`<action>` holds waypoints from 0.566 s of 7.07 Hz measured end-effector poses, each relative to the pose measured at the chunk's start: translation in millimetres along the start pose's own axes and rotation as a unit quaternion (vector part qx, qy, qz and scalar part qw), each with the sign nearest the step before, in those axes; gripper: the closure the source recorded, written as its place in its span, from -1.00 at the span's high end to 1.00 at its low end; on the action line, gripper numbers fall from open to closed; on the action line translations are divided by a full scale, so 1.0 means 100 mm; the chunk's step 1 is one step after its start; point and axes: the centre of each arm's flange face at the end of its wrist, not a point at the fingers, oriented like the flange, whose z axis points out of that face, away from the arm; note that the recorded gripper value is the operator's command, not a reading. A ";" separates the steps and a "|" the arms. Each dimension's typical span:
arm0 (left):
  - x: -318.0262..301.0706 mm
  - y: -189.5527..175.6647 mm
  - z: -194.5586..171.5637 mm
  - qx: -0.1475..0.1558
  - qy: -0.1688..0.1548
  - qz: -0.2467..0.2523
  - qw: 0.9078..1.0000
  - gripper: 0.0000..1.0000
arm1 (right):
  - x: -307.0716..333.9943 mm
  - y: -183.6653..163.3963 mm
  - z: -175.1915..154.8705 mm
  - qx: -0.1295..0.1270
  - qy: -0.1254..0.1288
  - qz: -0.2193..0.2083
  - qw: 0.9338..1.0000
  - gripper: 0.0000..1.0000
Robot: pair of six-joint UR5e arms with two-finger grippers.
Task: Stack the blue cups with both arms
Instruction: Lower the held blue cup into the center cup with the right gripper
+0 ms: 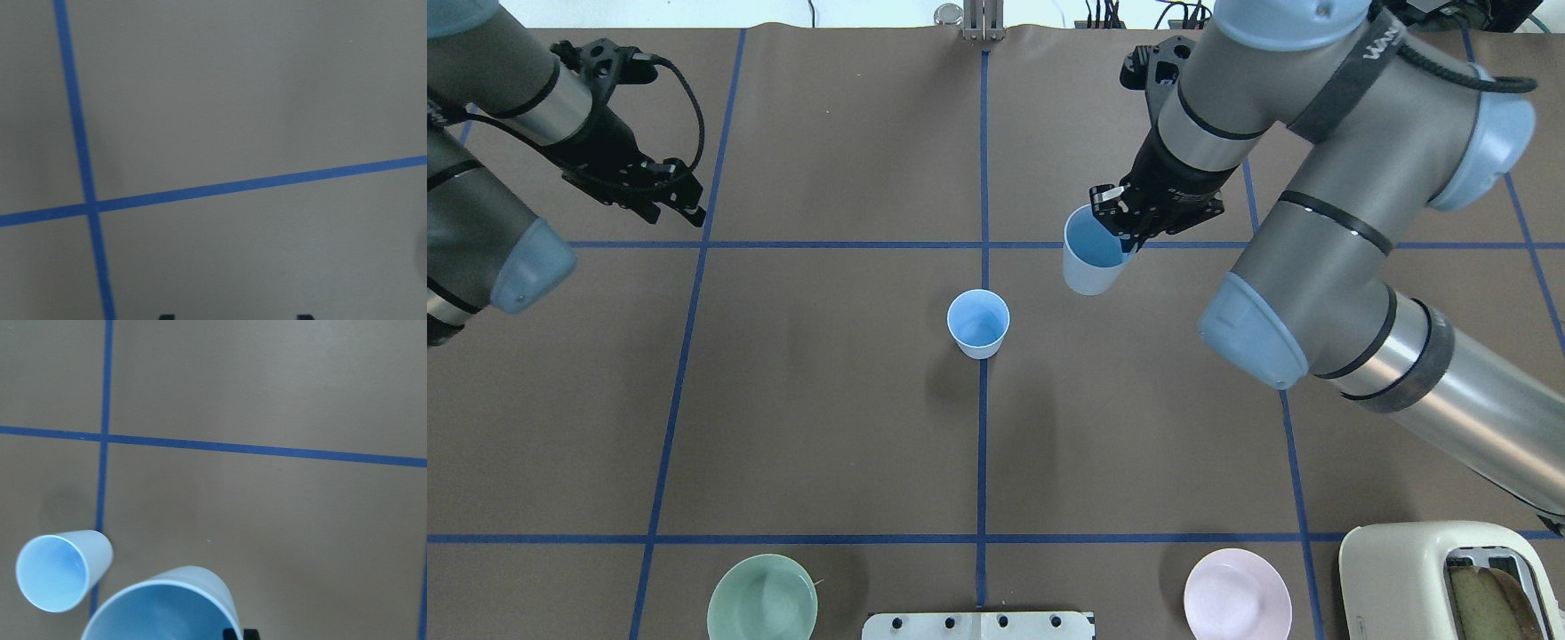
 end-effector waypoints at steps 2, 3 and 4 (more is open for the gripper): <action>-0.41 0.03 -0.03 -0.002 -0.012 0.021 1.000 0.37 | -0.32 0.02 0.25 0.017 -0.015 0.000 1.000 -1.00; -0.59 0.06 -0.03 -0.003 -0.018 0.028 0.999 0.38 | -0.52 0.05 0.32 0.024 -0.015 -0.003 1.000 -1.00; -0.77 0.10 -0.06 -0.004 -0.023 0.035 0.999 0.37 | -0.71 0.09 0.37 0.026 -0.016 -0.003 1.000 -1.00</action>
